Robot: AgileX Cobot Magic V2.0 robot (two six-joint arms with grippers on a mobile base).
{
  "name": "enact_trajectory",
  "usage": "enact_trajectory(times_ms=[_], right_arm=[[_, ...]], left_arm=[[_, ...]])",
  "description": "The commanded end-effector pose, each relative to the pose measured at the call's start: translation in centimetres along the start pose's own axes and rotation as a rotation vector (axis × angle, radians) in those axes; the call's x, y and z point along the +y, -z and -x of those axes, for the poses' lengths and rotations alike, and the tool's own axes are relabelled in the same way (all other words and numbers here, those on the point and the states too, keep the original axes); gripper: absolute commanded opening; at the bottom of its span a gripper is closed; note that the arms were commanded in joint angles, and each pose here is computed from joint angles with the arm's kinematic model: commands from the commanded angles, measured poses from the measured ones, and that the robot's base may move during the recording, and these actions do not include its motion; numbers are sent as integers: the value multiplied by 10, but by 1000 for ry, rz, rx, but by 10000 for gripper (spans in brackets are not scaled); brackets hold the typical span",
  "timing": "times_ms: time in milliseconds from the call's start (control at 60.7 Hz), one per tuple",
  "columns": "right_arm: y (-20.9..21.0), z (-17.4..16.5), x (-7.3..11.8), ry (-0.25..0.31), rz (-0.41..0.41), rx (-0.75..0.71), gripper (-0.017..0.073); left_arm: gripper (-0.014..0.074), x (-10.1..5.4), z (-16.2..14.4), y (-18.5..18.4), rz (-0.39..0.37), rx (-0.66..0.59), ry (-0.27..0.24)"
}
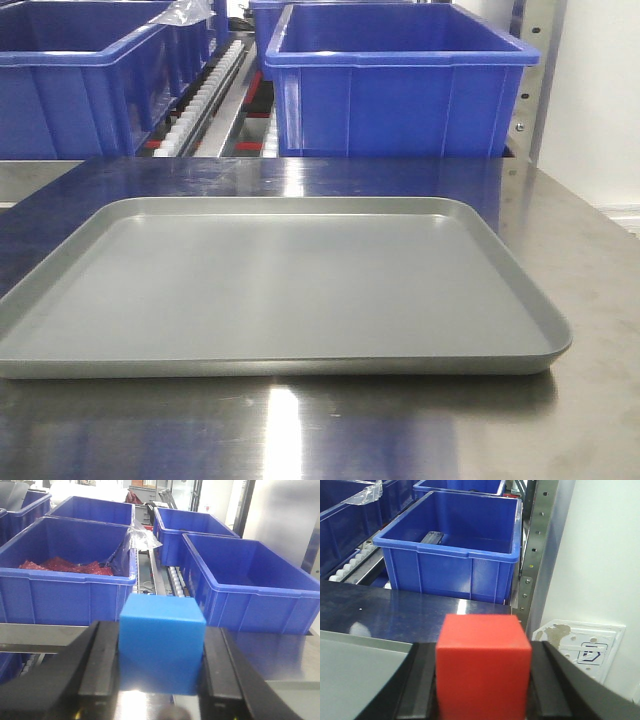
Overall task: Sort and place red and blue blocks on shelf
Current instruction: 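Lift the blue cube with the left gripper and hold it up, then drive the base to the shelf of blue bins holding both cubes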
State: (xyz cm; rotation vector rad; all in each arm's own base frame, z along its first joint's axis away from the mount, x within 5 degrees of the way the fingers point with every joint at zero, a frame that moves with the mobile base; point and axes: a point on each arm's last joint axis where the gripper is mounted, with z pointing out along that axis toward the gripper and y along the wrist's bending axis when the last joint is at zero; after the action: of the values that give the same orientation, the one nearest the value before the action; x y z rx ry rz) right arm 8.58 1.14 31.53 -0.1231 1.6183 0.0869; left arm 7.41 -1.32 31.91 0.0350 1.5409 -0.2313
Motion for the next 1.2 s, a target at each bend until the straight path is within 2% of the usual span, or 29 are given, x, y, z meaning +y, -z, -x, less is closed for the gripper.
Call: enact_trajectory(times_ms=[0, 1185], right_arm=[[2, 17, -1, 10, -9, -113, 109], [2, 17, -1, 10, -9, -113, 109]], left_arm=[[125, 0, 17, 1, 8, -115, 6], [124, 0, 17, 1, 8, -115, 6]])
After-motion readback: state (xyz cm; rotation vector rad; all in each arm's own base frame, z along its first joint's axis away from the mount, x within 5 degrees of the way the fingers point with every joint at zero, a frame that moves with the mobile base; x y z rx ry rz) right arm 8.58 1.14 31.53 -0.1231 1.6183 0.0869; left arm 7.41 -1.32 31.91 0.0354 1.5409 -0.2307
